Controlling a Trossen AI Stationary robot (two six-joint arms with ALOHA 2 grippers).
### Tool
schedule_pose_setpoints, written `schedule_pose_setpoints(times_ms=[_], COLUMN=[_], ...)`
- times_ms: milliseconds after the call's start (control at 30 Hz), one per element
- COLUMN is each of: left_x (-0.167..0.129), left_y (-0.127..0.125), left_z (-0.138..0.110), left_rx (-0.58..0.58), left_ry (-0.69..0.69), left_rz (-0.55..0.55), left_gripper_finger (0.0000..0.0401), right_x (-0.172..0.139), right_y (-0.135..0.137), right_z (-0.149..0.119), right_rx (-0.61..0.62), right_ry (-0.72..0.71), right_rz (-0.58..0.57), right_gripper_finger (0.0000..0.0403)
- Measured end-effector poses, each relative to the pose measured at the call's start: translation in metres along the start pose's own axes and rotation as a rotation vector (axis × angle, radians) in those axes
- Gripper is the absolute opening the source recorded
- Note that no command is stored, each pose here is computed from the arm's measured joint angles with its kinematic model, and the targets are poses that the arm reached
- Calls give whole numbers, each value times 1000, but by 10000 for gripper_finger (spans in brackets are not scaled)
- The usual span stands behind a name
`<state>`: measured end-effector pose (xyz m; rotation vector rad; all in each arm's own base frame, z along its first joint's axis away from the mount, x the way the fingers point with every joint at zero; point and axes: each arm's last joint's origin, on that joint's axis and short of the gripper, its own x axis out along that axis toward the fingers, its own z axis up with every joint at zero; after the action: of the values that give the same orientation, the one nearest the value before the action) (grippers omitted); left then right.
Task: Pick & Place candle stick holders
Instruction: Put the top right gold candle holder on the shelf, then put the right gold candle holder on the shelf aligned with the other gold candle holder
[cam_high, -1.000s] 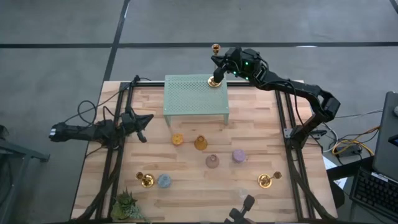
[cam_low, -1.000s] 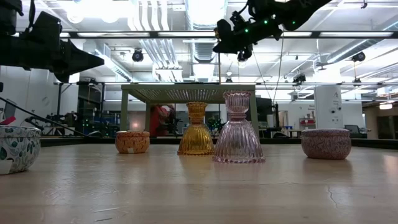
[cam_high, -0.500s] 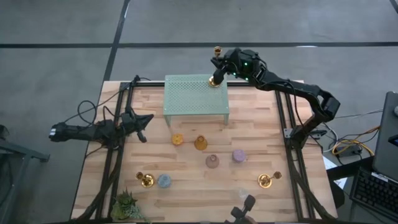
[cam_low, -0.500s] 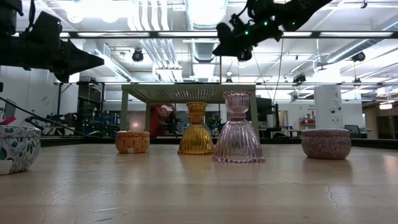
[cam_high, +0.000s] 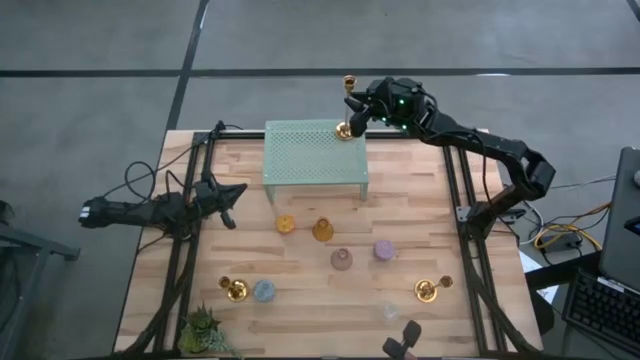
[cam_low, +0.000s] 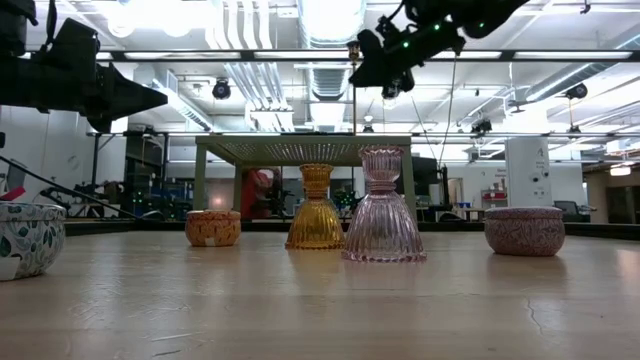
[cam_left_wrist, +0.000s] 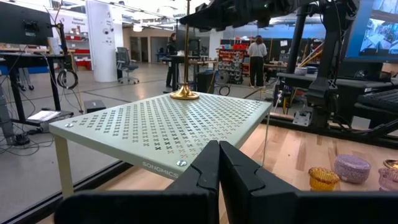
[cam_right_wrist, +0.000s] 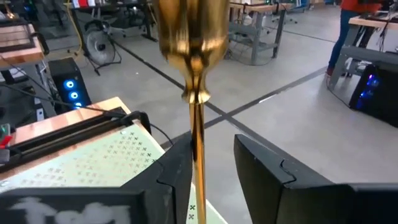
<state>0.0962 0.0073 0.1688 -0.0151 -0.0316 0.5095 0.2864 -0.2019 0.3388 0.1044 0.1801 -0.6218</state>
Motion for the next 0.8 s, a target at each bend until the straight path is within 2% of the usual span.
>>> schedule_pose_setpoints(times_ms=[367, 800], left_x=[0, 0], left_y=[0, 0], left_z=[0, 0], left_rx=[0, 0], left_ry=[0, 0], left_rz=[1, 0], left_gripper_finger=[10, 10], right_x=[-40, -110], right_y=[7, 55], right_z=[10, 16], right_rx=[-2, -35], right_ry=[106, 222], right_rz=[20, 201], right_gripper_finger=[157, 168])
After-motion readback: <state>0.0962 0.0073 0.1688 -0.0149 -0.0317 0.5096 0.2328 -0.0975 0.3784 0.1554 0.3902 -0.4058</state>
